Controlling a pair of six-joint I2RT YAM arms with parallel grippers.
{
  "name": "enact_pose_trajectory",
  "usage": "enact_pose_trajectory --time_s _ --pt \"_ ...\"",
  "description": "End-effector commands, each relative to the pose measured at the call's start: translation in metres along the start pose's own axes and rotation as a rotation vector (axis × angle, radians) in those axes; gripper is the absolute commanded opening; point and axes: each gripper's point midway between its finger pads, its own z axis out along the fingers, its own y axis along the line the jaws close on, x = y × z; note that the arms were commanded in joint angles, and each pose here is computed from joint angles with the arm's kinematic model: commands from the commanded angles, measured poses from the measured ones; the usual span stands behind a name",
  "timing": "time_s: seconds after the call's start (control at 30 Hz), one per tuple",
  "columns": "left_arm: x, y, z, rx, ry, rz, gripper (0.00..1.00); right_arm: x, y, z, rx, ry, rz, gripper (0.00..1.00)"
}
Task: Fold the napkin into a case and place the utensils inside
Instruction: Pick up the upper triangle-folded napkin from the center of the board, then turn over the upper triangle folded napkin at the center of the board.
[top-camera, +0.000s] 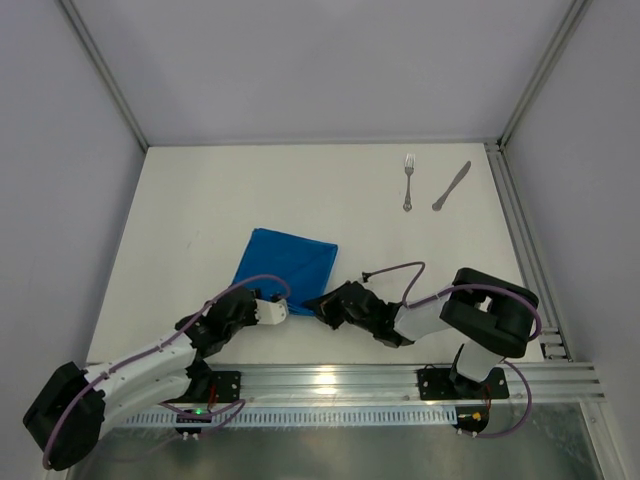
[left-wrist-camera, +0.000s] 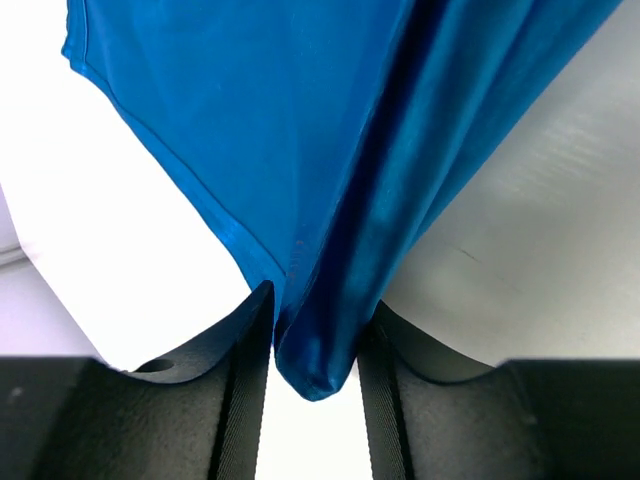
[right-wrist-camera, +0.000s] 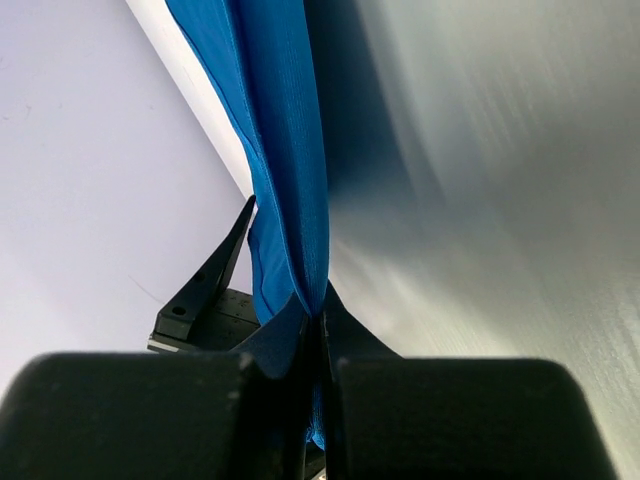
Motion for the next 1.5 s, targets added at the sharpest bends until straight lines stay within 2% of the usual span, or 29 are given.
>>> enact_pose_trajectory --time_s 0.0,0.1,0.27,0.3,0.33,0.5,0.63,0.7,0.83,1.0,1.1,1.17,1.3,1.47 --pt "0.019 -0.01 0.0 0.026 0.058 0.025 0.39 -0.004 0.009 -0.004 -0.037 -0.02 0.009 0.04" --pt "0.023 -0.011 0.001 0.022 0.064 0.027 0.37 -0.004 0.008 -0.005 -0.036 -0.022 0.007 0.04" --pt "0.022 -0.006 0.001 0.014 0.06 0.007 0.22 -0.004 0.008 -0.007 -0.037 -0.02 -0.003 0.04" --pt "0.019 -0.003 0.0 0.009 0.054 0.002 0.14 -0.004 0.008 -0.007 -0.037 -0.022 -0.014 0.04" --pt "0.018 -0.003 -0.001 0.014 0.054 -0.009 0.0 -0.005 0.008 -0.007 -0.033 -0.025 -0.021 0.04" --pt "0.004 -0.003 -0.009 0.095 0.029 -0.044 0.0 -0.01 0.019 -0.014 -0.026 -0.062 -0.117 0.04" --pt "-0.025 0.003 -0.023 0.181 -0.037 -0.115 0.0 -0.021 0.03 -0.023 -0.019 -0.094 -0.222 0.04" --pt "-0.028 0.001 -0.029 0.228 -0.031 -0.13 0.0 -0.025 0.044 -0.03 -0.045 -0.08 -0.252 0.04" --pt "-0.052 0.023 -0.044 0.247 -0.07 -0.166 0.0 -0.036 0.056 -0.039 -0.035 -0.054 -0.341 0.04" --pt "-0.061 0.031 -0.047 0.302 -0.032 -0.156 0.0 -0.046 0.083 -0.054 -0.05 -0.015 -0.476 0.04" --pt "-0.073 0.031 -0.046 0.35 -0.052 -0.161 0.0 -0.057 0.091 -0.066 -0.02 0.009 -0.537 0.04" --pt "-0.089 0.04 -0.049 0.358 -0.088 -0.196 0.0 -0.07 0.109 -0.078 -0.044 -0.011 -0.584 0.04" --pt "-0.119 0.055 -0.047 0.387 -0.115 -0.243 0.0 -0.098 0.107 -0.103 0.071 -0.063 -0.651 0.04" --pt "-0.165 0.059 -0.046 0.406 -0.162 -0.194 0.0 -0.125 0.122 -0.133 0.08 -0.153 -0.674 0.04"
